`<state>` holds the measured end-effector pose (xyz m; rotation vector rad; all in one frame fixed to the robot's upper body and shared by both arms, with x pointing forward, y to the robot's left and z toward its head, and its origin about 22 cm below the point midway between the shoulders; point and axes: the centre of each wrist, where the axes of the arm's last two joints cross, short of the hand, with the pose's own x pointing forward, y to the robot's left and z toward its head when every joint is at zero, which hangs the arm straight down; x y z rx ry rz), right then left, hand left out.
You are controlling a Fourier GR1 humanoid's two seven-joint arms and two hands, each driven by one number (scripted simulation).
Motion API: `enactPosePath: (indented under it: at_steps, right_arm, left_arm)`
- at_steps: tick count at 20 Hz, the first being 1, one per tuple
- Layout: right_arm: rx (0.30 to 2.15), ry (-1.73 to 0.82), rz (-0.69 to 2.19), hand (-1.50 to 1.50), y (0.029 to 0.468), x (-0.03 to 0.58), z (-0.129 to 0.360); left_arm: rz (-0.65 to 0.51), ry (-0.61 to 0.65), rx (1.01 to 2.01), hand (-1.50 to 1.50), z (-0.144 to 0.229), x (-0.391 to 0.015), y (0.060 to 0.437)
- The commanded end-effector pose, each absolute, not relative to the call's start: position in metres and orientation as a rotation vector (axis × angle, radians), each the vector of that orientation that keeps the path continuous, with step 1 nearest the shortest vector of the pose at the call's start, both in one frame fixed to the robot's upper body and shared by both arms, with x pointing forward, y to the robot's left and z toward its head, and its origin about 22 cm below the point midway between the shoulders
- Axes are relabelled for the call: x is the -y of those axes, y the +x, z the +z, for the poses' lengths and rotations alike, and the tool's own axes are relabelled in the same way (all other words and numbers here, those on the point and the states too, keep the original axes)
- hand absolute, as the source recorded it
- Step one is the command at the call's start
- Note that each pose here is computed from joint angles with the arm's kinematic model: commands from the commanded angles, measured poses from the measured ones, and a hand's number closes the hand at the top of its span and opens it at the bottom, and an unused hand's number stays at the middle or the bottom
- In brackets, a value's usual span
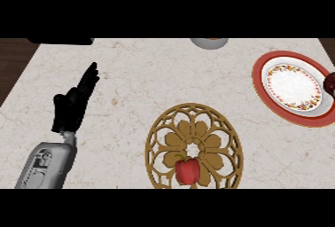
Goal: Pick the cupcake from the placemat and place it in the plate
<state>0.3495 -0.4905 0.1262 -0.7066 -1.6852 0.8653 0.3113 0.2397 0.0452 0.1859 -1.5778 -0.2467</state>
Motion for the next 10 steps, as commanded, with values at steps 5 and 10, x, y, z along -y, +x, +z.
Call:
enactPosePath:
  at_steps: [5,10]
  right_arm:
    - [1.523,-0.842,1.079,1.5,0.387,0.429,0.088]
    - [1.407,-0.701,0.955,-1.5,0.381,0.43,0.061]
  left_arm:
    - [-0.238,0.186,1.571,0.0,0.042,-0.233,0.316]
    - [-0.255,0.174,1.592,0.0,0.05,-0.238,0.314]
